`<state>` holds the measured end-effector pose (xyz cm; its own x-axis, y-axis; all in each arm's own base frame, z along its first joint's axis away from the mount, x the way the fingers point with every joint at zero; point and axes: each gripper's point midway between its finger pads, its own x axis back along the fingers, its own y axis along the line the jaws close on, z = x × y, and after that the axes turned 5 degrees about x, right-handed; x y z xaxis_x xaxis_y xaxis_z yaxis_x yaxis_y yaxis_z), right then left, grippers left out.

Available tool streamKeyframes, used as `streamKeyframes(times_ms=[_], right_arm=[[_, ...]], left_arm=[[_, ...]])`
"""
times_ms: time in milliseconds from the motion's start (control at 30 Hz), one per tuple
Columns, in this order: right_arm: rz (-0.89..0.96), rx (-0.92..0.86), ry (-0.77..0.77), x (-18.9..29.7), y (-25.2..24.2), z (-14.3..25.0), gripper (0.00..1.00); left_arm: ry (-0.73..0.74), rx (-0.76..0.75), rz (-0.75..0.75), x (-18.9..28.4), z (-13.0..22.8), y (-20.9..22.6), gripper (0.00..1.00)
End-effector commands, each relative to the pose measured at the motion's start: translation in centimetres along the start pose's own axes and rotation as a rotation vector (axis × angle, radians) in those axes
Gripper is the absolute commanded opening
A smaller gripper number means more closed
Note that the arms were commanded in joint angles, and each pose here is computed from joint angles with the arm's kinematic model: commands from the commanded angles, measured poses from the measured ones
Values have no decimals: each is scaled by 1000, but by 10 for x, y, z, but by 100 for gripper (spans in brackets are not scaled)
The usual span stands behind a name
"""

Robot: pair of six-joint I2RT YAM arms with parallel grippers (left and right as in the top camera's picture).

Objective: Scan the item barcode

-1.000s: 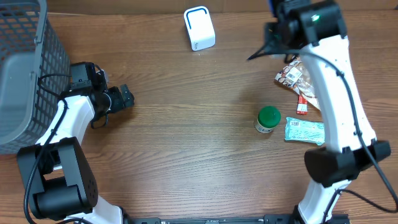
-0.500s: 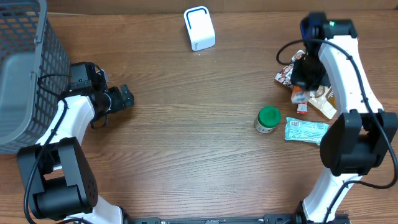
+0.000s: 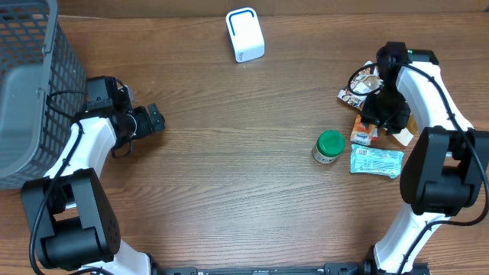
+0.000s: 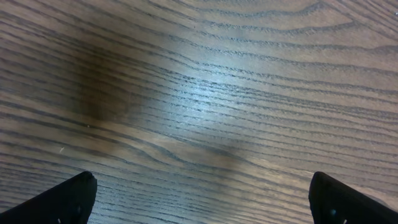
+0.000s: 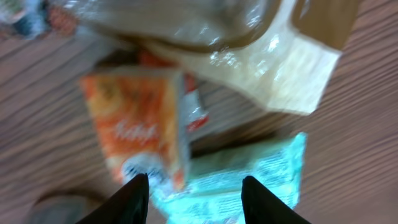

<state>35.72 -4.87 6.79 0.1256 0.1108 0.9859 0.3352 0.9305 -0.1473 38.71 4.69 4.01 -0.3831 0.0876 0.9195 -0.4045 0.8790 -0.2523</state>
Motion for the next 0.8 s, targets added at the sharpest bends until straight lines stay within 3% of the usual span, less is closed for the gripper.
streamKeyframes(times_ms=[0,133,233,267,767], right_arm=[[-197,3,-80,46,35,-5,50],[-263,29,-141,79,45,4,57],[-269,41,-155,92,48,15,78],[-267,48,-150,93,49,18,80],[-204,182,-76,57,83,51,80]], left_arm=[[-16,-16,-11,1,-7,2,100],[-16,-16,-11,1,-7,2,100],[-16,-16,-11,1,-7,2,100],[-16,-16,-11,1,-7,2,100],[-16,-16,-11,1,-7,2,100]])
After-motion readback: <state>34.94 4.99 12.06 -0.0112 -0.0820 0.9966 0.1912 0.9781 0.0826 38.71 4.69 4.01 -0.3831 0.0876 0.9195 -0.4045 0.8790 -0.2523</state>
